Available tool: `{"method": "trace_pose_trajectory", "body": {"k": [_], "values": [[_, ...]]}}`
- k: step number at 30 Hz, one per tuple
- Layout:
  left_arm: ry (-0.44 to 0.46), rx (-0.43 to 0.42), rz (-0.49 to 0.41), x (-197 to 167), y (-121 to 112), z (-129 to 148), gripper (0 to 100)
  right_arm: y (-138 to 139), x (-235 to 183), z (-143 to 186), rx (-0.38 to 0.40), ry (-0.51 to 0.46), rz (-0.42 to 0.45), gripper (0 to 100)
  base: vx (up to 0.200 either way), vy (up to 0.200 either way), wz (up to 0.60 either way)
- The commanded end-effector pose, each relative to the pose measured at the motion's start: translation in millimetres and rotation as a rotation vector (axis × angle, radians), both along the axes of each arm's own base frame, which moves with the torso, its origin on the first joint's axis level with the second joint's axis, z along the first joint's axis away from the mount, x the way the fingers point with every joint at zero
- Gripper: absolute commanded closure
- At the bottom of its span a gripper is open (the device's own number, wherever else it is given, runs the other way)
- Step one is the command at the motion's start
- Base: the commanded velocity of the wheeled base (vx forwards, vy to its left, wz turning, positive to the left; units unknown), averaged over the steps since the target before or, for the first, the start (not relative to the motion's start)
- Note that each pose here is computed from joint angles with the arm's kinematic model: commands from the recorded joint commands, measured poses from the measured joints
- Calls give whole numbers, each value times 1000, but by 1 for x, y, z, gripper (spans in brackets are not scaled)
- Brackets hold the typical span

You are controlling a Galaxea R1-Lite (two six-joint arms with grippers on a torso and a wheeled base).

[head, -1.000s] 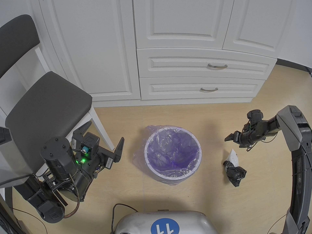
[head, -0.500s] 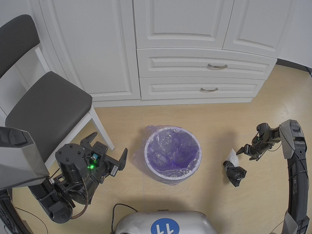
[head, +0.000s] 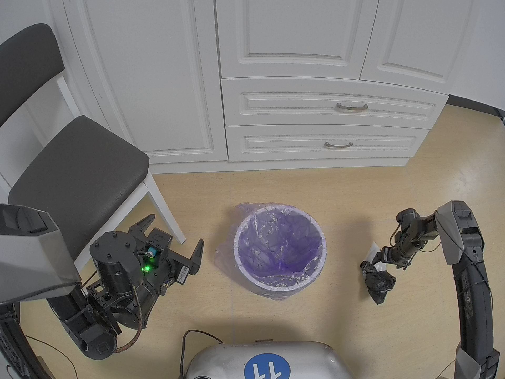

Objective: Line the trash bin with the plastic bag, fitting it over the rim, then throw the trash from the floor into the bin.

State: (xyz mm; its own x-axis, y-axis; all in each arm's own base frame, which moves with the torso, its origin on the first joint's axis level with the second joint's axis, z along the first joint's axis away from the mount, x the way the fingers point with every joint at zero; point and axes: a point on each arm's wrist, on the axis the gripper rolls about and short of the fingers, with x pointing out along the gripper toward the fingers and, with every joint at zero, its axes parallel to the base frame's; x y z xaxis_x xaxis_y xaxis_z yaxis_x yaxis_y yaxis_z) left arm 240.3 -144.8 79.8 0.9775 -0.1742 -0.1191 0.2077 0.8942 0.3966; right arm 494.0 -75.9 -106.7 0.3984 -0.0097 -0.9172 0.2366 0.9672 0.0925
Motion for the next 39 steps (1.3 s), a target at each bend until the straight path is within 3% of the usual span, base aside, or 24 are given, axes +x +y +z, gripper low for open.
{"method": "trace_pose_trajectory", "body": {"k": [1, 12, 27, 28, 39], "values": [[-20, -9, -8, 0, -3, 5, 0, 7, -1, -10, -3, 15, 11, 0, 0, 0, 0], [-39, 16, -10, 7, -7, 5, 0, 25, 8, -25, -42, -64, 105, 0, 0, 0, 0], [-48, 15, -4, 21, -14, 0, 0, 18, 11, -40, 18, -141, 143, 0, 0, 0, 0], [-49, 15, -4, 21, -14, 0, 0, 17, 11, -40, 17, -149, 143, 100, 0, 0, 0], [-50, 14, -4, 21, -14, 1, 0, 17, 18, -36, 6, -223, 131, 100, 0, 0, 0]]}}
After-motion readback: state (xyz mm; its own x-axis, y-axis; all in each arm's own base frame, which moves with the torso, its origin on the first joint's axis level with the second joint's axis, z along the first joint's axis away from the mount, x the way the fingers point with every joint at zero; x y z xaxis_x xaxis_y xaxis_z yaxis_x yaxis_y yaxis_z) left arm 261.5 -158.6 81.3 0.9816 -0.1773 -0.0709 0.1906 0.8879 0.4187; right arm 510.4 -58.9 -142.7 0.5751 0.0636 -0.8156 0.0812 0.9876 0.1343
